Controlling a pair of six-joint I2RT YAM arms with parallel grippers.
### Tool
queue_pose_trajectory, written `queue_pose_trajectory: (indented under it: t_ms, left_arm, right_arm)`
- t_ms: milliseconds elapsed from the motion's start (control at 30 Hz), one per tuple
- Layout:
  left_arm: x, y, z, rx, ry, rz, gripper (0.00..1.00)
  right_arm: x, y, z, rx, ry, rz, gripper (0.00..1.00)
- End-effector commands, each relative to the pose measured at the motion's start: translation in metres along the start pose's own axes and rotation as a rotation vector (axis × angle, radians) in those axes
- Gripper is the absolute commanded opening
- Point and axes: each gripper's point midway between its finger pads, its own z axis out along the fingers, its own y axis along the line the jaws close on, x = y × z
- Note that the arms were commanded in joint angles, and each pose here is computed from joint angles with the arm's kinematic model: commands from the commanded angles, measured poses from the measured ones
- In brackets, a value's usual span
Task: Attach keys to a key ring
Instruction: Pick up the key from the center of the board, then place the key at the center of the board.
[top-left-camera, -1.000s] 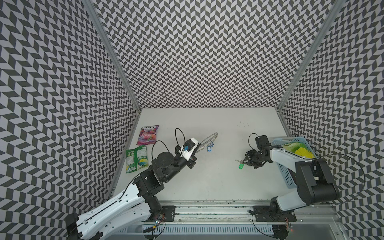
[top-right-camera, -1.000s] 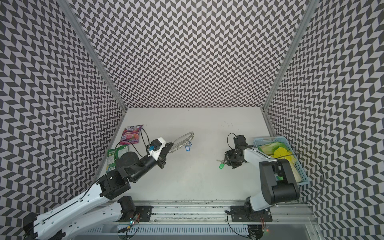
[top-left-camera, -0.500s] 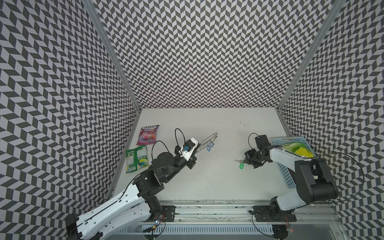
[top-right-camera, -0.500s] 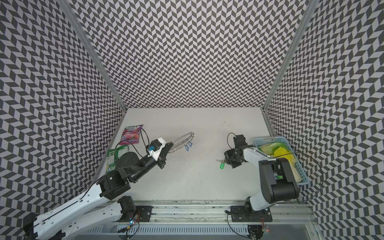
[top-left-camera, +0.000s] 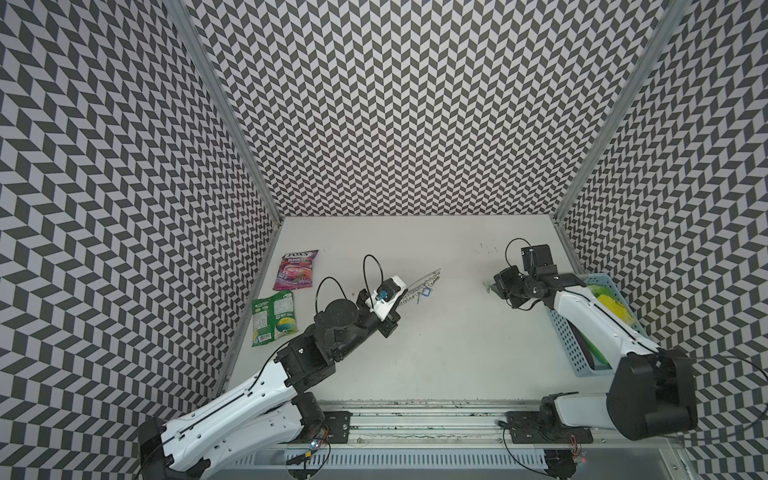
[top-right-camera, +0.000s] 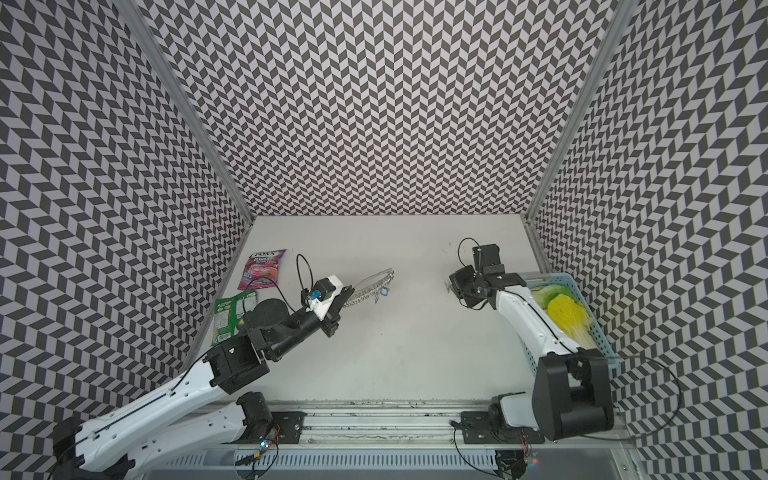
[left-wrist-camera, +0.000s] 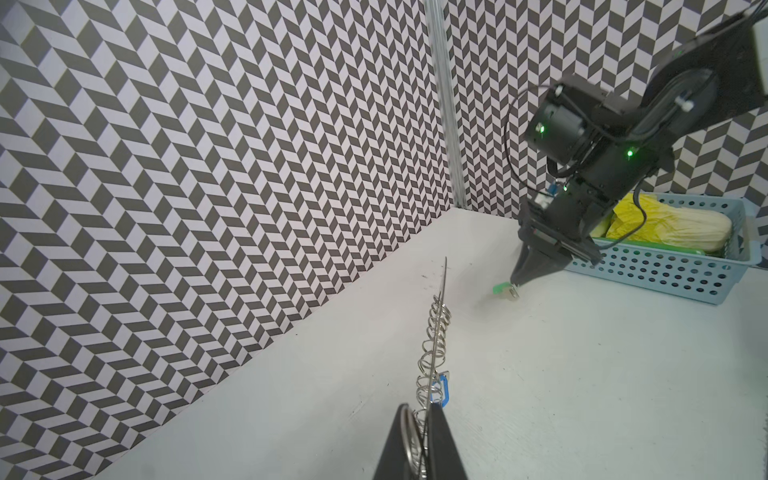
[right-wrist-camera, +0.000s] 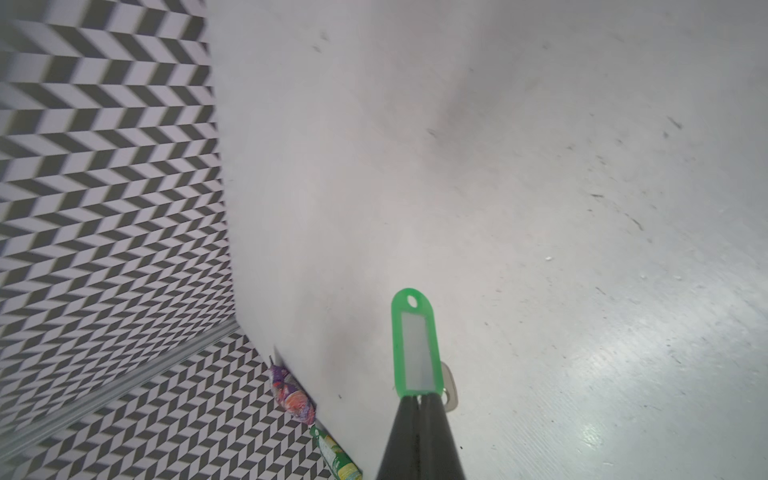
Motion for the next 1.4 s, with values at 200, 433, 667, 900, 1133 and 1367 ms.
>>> queue_pose_trajectory:
  t_ms: [200, 433, 667, 900, 1133, 1367]
  left_arm:
    - [-0.070, -0.016, -0.008, 0.165, -0.153, -0.054, 0.00]
    - [-0.088, -0.036, -0.011, 0.304, -0.152, -0.085, 0.00]
    - [-0.083, -0.049, -0.005, 0.385, -0.082, -0.082, 0.00]
    - [-0.085, -0.054, 0.007, 0.406, -0.068, -0.077, 0.00]
    - [-0.078, -0.051, 0.019, 0.364, -0.052, -0.035, 0.00]
    - [-0.079, -0.044, 0.020, 0.307, -0.060, -0.009, 0.00]
  right_arm:
    - [-0.011, 0.078, -0.069, -0.229, -0.136, -0.204, 0.00]
    - [-0.009, 0.153, -0.139, -0.435, -0.231, -0.387, 0.00]
    - [0.015, 0.206, -0.193, -0.641, -0.244, -0.546, 0.00]
    - [0.086, 0.242, -0.218, -0.798, -0.145, -0.704, 0.00]
    - [0.154, 0.240, -0.227, -0.894, -0.026, -0.795, 0.00]
    - [0.181, 0.220, -0.223, -0.946, 0.013, -0.847, 0.00]
